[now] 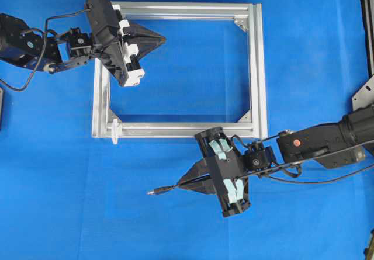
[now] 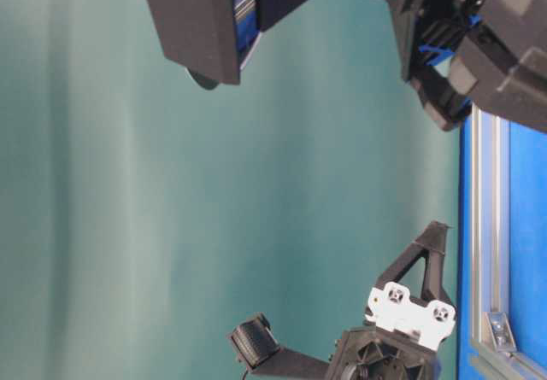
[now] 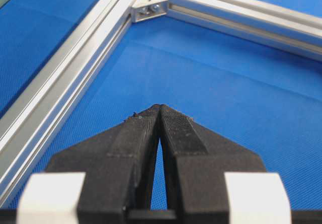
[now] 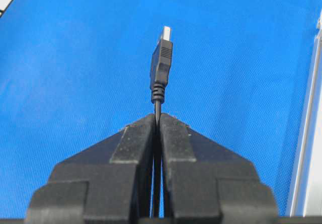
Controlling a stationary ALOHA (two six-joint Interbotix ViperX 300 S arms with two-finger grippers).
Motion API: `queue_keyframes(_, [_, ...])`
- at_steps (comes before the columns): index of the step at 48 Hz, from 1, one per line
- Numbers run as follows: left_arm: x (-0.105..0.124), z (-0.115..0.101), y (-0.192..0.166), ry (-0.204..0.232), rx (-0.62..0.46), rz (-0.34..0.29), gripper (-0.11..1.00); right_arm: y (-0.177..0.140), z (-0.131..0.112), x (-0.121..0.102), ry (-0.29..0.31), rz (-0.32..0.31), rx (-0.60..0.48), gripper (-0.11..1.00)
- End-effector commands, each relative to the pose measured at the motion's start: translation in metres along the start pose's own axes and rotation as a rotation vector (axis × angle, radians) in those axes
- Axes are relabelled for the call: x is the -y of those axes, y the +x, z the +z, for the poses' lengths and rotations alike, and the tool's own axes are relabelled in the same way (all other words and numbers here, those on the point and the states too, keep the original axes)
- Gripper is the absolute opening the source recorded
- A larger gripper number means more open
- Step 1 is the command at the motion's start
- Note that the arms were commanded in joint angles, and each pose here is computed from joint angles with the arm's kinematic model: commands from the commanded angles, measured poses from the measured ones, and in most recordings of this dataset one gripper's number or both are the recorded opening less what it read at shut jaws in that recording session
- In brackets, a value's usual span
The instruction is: Insert the wire through the string loop located on the left side.
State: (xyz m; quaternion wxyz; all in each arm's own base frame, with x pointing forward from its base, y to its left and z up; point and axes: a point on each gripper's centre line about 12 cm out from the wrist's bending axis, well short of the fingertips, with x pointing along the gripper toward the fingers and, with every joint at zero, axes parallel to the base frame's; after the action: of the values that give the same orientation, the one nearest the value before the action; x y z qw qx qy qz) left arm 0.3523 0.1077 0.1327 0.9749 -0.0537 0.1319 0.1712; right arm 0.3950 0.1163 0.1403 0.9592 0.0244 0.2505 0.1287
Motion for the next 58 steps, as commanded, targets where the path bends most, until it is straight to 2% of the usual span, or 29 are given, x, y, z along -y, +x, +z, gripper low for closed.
queue_keyframes(1, [0.002, 0.013, -0.002, -0.001, 0.041, -0.008, 0.00, -0.006, 0.016, -0.003, -0.001, 0.007, 0.044, 0.00])
queue_keyframes(17, [0.002, 0.014, -0.002, -0.001, 0.044, -0.008, 0.00, -0.006, 0.015, 0.002, 0.001, -0.003, 0.044, 0.00])
queue_keyframes(41, [0.005, 0.013, -0.002, 0.001, 0.042, -0.014, 0.00, -0.015, 0.006, 0.068, 0.078, -0.149, 0.030, 0.00])
queue_keyframes(58, [0.007, 0.013, -0.002, 0.003, 0.040, -0.020, 0.00, -0.019, 0.004, 0.087, 0.101, -0.192, 0.027, 0.00])
